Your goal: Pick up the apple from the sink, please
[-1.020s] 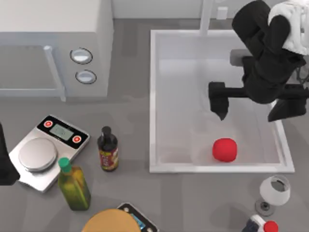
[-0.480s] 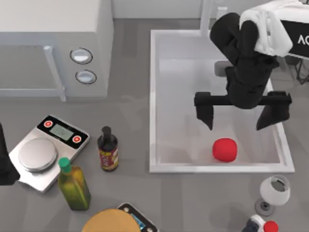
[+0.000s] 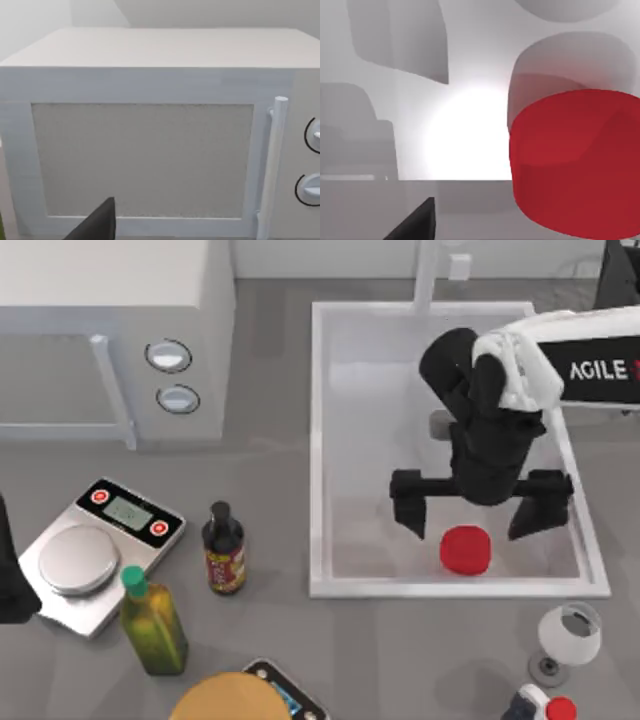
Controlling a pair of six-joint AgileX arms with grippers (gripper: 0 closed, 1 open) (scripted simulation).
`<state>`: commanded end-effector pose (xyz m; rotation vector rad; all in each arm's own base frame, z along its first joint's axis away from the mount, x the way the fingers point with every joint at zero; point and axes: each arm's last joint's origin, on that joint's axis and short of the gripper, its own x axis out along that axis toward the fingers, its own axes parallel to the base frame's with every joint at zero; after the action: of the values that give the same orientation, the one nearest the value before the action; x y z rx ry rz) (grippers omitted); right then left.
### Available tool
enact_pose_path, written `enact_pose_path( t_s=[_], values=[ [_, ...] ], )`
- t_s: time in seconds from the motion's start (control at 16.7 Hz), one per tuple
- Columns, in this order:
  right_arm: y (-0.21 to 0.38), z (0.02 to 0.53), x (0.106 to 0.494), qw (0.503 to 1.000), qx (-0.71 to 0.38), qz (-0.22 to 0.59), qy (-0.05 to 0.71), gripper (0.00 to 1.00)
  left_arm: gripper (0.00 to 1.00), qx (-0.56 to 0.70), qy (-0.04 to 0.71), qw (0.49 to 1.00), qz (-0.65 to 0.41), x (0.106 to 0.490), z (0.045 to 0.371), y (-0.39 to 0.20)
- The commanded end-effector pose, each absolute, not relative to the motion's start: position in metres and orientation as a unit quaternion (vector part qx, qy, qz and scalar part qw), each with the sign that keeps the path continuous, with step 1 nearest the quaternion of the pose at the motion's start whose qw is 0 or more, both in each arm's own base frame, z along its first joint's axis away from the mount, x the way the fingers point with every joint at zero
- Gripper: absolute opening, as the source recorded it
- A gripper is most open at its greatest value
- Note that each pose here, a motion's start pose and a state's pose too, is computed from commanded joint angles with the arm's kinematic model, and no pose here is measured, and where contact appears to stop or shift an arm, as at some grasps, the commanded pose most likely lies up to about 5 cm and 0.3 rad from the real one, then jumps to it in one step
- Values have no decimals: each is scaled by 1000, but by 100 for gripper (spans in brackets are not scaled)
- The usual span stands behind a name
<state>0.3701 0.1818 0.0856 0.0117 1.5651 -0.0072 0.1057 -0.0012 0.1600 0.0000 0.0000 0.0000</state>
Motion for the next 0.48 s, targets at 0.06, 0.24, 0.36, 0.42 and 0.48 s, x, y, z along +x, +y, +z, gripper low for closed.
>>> enact_pose_path(
  t_s=[0.06, 0.24, 0.36, 0.42, 0.48],
  values=[
    [182, 68, 371, 712, 6, -2, 702, 100, 100, 0, 0, 1000, 0, 106, 160, -1],
    [181, 24, 366, 711, 6, -2, 703, 100, 100, 0, 0, 1000, 0, 106, 160, -1],
    [179, 8, 363, 708, 4, -3, 707, 100, 100, 0, 0, 1000, 0, 106, 160, -1],
    [179, 7, 362, 707, 4, -4, 707, 100, 100, 0, 0, 1000, 0, 106, 160, -1],
    [179, 7, 362, 707, 4, -4, 707, 100, 100, 0, 0, 1000, 0, 106, 160, -1]
  ],
)
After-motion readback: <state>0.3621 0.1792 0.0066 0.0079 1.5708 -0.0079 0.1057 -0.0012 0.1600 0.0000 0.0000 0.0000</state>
